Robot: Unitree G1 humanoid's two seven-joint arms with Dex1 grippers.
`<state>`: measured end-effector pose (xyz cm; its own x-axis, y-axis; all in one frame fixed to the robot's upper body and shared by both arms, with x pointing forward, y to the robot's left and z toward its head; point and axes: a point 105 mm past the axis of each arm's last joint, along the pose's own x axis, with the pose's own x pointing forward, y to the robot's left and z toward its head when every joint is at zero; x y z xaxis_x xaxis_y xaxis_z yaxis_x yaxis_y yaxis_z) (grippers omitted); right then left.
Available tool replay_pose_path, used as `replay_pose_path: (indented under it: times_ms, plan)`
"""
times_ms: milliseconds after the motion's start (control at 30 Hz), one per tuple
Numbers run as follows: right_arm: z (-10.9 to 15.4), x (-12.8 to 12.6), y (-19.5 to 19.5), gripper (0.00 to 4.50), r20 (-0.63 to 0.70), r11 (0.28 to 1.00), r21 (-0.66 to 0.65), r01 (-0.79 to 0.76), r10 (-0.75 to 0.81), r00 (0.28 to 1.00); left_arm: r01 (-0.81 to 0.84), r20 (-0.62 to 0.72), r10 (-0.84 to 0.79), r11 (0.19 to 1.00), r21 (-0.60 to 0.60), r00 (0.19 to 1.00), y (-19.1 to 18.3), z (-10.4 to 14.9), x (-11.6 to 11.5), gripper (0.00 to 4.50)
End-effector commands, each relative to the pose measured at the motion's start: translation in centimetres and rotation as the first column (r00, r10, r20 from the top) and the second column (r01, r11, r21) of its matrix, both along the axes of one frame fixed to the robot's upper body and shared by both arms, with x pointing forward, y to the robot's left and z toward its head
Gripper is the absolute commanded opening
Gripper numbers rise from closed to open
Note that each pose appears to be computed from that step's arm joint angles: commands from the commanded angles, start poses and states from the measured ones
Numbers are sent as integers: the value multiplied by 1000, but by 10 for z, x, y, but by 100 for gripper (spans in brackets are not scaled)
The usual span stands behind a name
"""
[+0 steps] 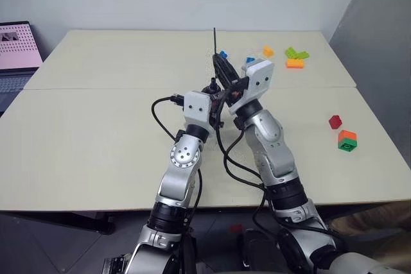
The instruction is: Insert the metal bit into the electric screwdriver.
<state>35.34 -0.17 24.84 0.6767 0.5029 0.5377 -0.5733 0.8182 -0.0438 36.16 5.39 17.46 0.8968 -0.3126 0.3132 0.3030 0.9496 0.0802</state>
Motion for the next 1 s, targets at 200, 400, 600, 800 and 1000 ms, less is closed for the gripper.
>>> replay_pose_path:
  times_ms: [200, 400, 600, 800, 1000]
  plan:
    - [20, -10, 4, 0, 69, 999, 40, -28, 25, 997, 0, -9, 0, 1000, 2, 1000, 0, 0, 0, 163]
    - [21, -11, 5, 0, 78, 999, 36, -32, 29, 997, 3, -12, -3, 1000, 6, 1000, -1, 0, 0, 163]
    - [21, -11, 7, 0, 85, 999, 28, -39, 37, 996, 9, -15, -9, 1000, 8, 1000, -2, -1, -1, 163]
    - [22, -13, 9, 0, 93, 998, 14, -55, 53, 994, 11, -16, -11, 1000, 10, 1000, -2, -1, 0, 163]
    - [13, -10, 10, 0, 63, 998, -7, -56, 56, 996, 13, -16, -13, 1000, 12, 1000, -2, -2, 0, 163]
